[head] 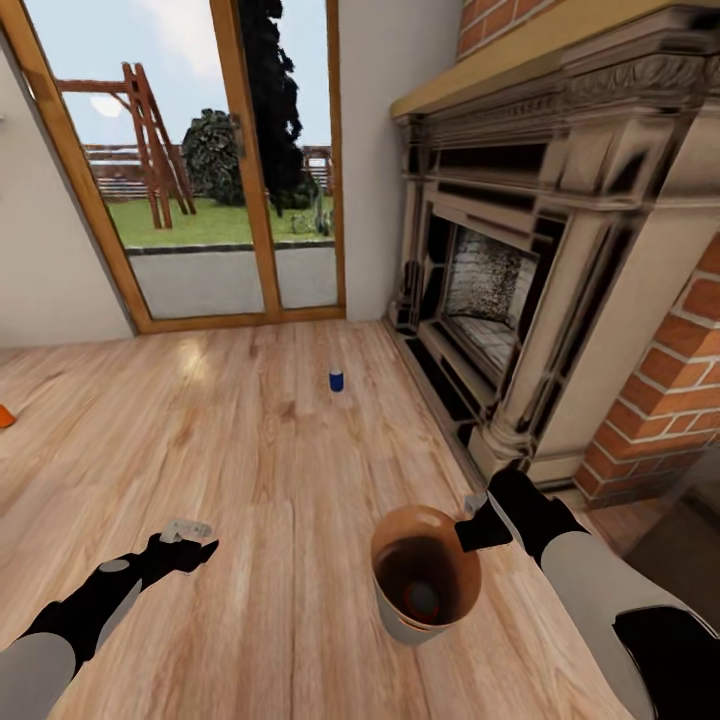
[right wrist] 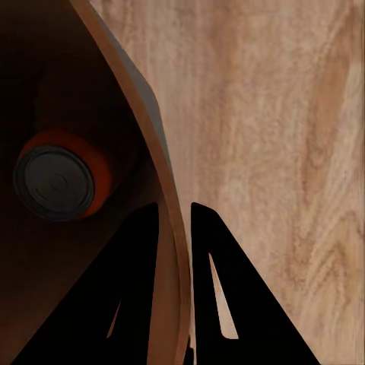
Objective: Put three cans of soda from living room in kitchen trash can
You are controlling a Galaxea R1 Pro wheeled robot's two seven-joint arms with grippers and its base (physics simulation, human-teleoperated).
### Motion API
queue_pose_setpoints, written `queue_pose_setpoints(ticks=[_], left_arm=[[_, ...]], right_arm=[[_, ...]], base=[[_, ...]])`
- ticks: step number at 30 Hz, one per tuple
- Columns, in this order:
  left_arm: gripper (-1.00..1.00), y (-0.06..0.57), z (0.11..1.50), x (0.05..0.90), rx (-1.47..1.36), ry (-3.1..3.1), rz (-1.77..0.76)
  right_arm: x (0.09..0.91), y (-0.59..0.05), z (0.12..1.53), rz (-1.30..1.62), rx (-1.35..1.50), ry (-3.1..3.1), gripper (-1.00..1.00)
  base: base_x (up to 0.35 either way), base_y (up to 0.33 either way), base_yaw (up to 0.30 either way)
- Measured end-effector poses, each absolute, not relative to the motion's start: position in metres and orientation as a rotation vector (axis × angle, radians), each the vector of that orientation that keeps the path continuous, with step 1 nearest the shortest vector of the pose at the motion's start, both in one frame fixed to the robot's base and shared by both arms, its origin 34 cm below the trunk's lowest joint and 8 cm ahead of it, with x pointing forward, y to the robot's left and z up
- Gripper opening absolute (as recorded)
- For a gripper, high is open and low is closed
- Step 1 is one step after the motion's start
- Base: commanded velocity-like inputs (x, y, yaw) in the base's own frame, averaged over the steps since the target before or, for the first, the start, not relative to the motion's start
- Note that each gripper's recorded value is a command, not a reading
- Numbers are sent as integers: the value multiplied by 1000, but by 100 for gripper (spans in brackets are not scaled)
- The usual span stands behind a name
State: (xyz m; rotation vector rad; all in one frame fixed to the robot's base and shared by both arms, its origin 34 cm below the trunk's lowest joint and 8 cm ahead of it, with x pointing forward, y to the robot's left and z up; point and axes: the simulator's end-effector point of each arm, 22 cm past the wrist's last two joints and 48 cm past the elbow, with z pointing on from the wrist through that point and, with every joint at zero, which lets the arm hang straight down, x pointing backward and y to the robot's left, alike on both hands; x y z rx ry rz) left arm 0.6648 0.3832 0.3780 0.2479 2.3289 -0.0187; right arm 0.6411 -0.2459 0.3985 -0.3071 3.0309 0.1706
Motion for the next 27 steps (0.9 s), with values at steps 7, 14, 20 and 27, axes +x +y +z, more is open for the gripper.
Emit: queue_pose_setpoints(ticks=[7, 14, 20, 27], left_arm=[[100, 383, 378, 665, 248, 2330, -19], [100, 383, 378, 664, 248, 2331, -20], [100, 383, 378, 664, 248, 2330, -21], [100, 383, 375, 664, 249, 2334, -21]], right_arm=[[641, -244, 399, 181, -304, 3031, -100], [641, -244, 399, 178, -307, 3031, -100], [641, -242, 399, 186, -305, 3030, -100], [641, -242, 397, 186, -305, 3033, -100]], base=[[273, 216, -22], [252, 242, -2], [247, 247, 0], [247, 247, -30]])
